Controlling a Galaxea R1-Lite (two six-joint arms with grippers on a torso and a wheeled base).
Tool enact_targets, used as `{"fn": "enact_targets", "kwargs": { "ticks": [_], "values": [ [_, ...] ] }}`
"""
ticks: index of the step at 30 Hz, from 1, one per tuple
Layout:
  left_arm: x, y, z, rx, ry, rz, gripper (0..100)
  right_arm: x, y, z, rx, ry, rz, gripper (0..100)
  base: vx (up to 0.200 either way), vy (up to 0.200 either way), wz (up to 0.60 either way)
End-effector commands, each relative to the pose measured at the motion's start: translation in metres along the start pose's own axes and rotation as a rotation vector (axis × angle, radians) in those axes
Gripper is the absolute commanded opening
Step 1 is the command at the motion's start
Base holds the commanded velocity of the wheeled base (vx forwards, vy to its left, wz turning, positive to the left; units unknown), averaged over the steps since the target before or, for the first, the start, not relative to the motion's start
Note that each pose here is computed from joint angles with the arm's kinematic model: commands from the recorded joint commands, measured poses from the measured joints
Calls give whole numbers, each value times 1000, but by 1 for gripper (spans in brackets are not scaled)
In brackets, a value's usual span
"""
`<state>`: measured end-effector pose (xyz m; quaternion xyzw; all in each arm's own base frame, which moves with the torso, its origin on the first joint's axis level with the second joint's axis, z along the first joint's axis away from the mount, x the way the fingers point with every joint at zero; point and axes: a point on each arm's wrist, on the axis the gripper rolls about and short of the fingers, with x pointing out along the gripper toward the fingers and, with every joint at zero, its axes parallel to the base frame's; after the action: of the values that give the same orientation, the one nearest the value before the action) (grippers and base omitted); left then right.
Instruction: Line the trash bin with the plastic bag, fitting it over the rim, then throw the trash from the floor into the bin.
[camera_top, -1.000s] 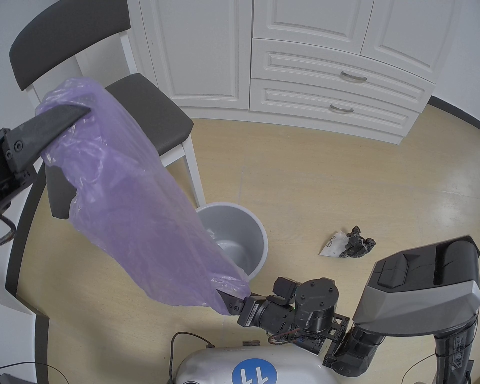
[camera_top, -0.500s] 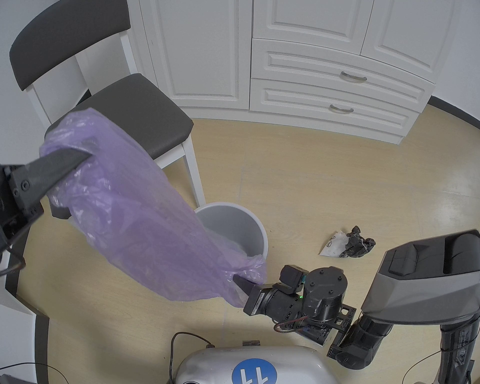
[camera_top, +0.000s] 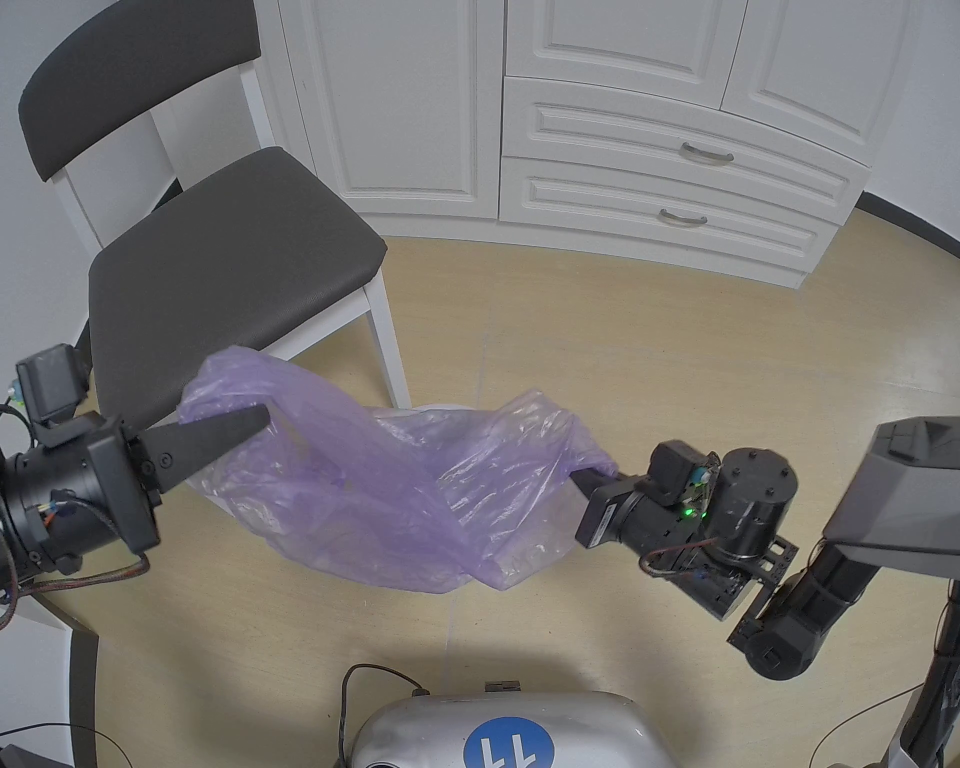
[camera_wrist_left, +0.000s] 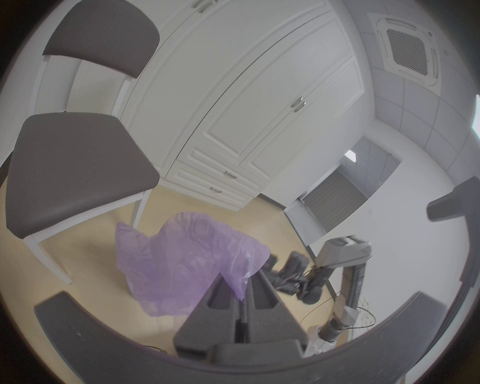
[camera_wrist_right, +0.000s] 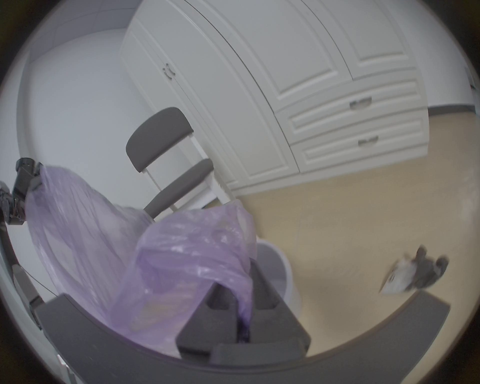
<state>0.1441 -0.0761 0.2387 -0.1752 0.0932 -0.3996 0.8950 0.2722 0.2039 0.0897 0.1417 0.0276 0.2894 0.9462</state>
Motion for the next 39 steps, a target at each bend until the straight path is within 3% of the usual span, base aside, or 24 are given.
{"fn": "enact_targets", "kwargs": {
  "ticks": [1, 3, 7, 9, 17, 25, 34, 39],
  "values": [
    [24, 23, -18, -8, 111, 61, 0, -8, -2, 52, -94, -115, -26, 0, 0, 0, 0],
    [25, 26, -22, 14, 131, 67, 0, -3, -2, 68, -135, -114, -71, 0, 0, 0, 0],
    [24, 29, -33, 61, 169, 74, 0, -9, -3, 83, -135, -118, -158, 0, 0, 0, 0],
    [23, 34, -42, 132, 212, 83, 0, -15, -5, 90, -149, -132, -204, 0, 0, 0, 0],
    [23, 55, -62, 289, 316, 138, 0, -50, 4, 112, -236, -182, -226, 0, 0, 0, 0],
    [34, 75, -72, 310, 377, 266, 0, -55, 1, 104, -285, -146, -239, 0, 0, 0, 0],
    [28, 94, -62, 301, 327, 364, 0, -50, -20, 88, -360, -63, -319, 0, 0, 0, 0],
    [25, 99, -54, 324, 253, 390, 0, -56, -30, 69, -456, 38, -367, 0, 0, 0, 0]
  ]
}}
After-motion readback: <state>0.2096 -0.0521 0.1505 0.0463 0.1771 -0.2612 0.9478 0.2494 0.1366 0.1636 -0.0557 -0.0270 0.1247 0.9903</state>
